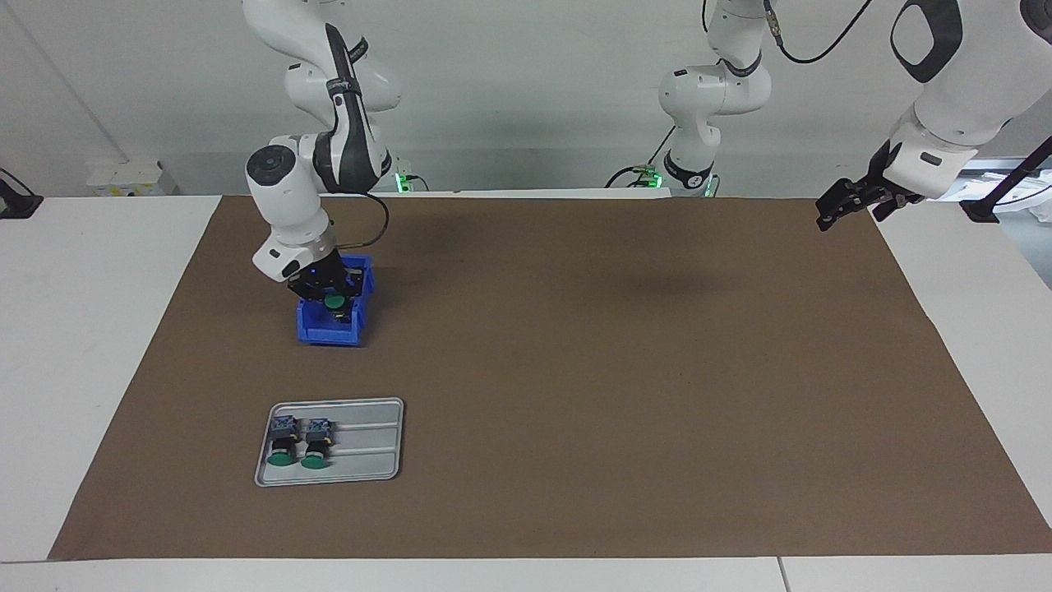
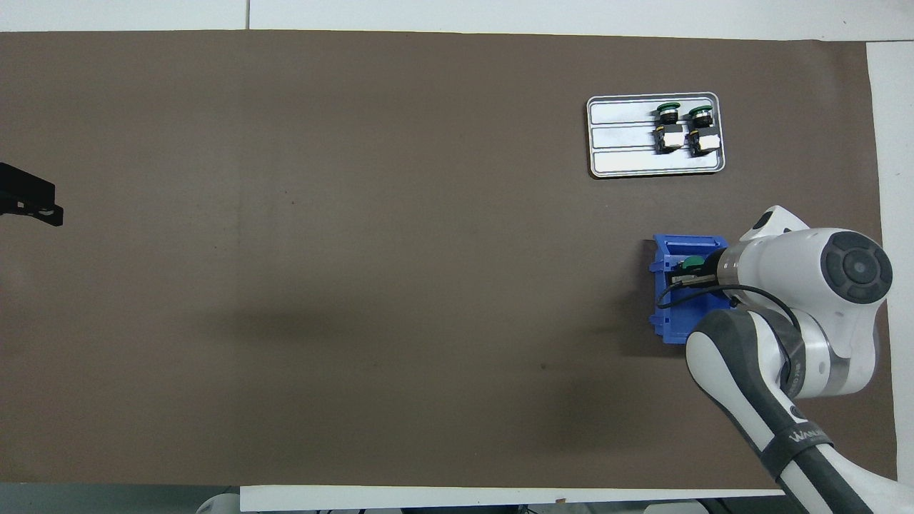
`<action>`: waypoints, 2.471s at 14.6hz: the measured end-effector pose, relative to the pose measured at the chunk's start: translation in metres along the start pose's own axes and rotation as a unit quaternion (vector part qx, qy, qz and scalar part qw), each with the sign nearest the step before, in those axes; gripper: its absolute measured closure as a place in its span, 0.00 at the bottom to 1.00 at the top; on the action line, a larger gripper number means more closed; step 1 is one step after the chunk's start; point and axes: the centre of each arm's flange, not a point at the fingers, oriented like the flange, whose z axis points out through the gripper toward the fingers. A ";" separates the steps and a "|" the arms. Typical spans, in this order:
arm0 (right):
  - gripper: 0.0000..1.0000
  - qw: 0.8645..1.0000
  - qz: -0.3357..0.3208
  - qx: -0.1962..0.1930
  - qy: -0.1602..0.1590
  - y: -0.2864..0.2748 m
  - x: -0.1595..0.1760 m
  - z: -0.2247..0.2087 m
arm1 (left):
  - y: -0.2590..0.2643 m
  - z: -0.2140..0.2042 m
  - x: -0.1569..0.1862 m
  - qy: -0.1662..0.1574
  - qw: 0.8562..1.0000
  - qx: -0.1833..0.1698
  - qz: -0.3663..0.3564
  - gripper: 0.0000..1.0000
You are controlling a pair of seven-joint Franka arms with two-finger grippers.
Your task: Place and press button with both arms
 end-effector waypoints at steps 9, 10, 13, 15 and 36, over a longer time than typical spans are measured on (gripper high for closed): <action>0.46 1.000 0.002 0.002 -0.028 0.003 0.011 -0.048 | 0.006 0.002 0.000 0.001 1.000 0.001 0.024 0.00; 0.42 1.000 0.003 0.002 -0.031 0.005 0.015 -0.068 | 0.006 0.002 0.000 0.001 1.000 0.001 0.024 0.00; 0.27 0.999 0.005 0.003 -0.040 0.009 0.026 -0.137 | 0.006 0.002 0.000 0.001 1.000 0.001 0.025 0.00; 0.07 0.999 0.010 0.003 -0.044 0.015 0.033 -0.191 | 0.006 0.002 0.000 0.001 1.000 0.001 0.025 0.00; 0.00 0.997 0.027 -0.005 -0.078 0.046 0.093 -0.304 | 0.007 0.002 0.000 0.001 1.000 0.001 0.026 0.00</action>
